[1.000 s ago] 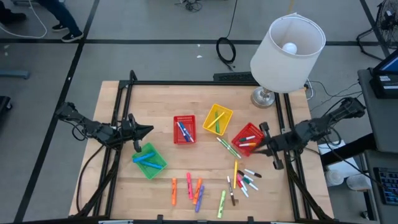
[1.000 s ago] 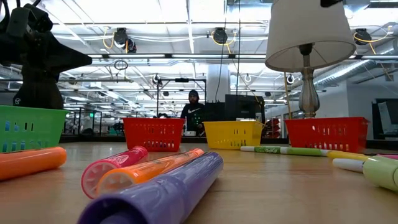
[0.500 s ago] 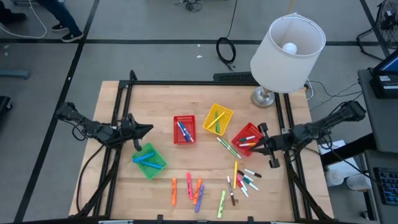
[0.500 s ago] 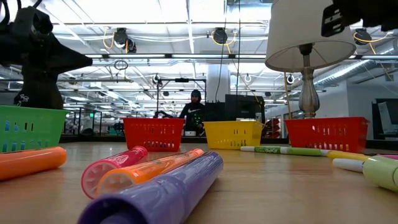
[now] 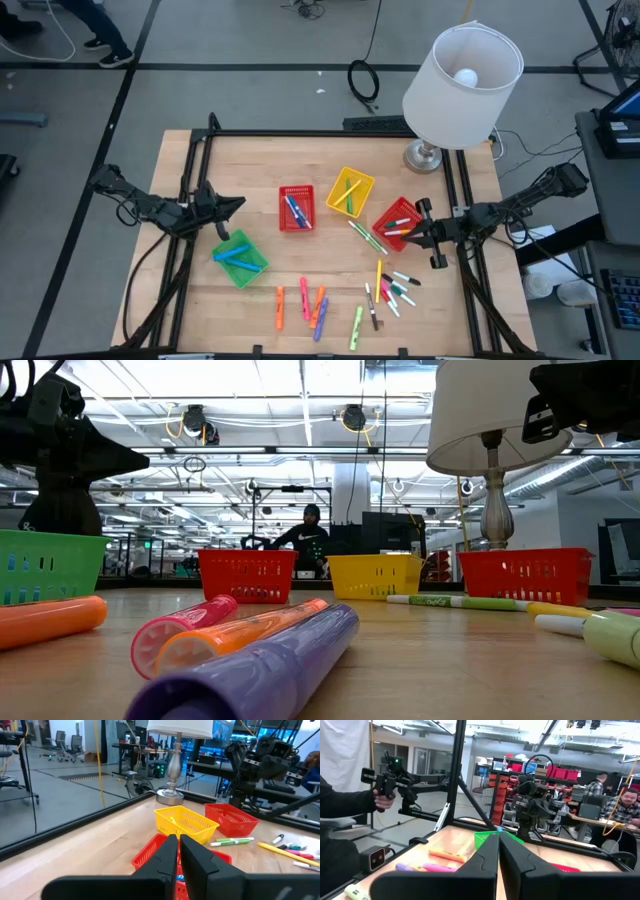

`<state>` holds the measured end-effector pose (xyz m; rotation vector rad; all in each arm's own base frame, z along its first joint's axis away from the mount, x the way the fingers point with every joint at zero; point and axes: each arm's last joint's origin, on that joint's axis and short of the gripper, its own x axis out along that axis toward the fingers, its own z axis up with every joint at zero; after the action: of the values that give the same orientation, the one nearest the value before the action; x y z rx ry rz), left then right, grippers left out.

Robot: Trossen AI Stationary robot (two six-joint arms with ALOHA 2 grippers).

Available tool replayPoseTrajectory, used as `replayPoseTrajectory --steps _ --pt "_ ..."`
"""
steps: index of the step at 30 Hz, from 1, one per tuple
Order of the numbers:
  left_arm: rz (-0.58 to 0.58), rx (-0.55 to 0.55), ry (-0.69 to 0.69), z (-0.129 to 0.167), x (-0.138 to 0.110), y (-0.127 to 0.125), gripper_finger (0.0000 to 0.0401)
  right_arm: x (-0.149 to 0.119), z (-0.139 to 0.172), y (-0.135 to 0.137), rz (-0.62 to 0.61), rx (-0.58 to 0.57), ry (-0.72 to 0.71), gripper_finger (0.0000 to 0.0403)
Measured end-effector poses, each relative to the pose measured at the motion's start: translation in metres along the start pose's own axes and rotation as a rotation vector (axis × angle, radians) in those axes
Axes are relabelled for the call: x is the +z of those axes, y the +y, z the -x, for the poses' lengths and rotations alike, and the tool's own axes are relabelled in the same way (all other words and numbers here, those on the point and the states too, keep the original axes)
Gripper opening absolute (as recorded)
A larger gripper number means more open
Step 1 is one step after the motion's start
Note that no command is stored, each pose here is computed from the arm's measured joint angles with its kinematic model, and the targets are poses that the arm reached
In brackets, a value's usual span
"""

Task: Pick & Place Markers
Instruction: Adjust the large blue highlighter pen in the green bin

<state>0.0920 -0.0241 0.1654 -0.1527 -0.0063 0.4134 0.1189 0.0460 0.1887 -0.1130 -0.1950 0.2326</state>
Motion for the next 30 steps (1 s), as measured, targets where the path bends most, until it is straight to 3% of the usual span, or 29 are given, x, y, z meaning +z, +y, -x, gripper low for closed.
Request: replayPoseTrajectory --steps 5,9,12,15,19,25,30 --pt "0.068 0.015 -0.017 0.0 0.002 0.0 0.0026 0.0 0.0 0.0 -0.006 0.001 0.002 0.0001" --pt "0.201 0.019 -0.032 0.0 0.004 0.0 0.0026 -0.001 0.0 0.0 -0.015 0.003 0.011 0.0001" --pt "0.29 -0.047 -0.029 0.0 0.008 -0.002 0.002 0.0 0.0 0.0 -0.013 0.001 0.002 0.0001" --pt "0.309 -0.156 -0.019 0.001 0.023 -0.008 0.0005 0.001 0.0 0.0 -0.013 -0.001 -0.016 0.0001" --pt "0.35 -0.178 -0.04 -0.002 0.064 -0.02 0.0004 0.001 0.0 0.0 -0.01 -0.001 -0.015 0.0001" --pt "0.119 -0.193 0.072 -0.03 0.114 -0.067 0.0006 0.005 0.0 -0.001 -0.001 -0.008 -0.051 0.0" --pt "-0.022 -0.258 0.332 -0.065 0.131 -0.115 0.0004 0.005 0.0 -0.001 -0.01 -0.007 -0.05 0.0"
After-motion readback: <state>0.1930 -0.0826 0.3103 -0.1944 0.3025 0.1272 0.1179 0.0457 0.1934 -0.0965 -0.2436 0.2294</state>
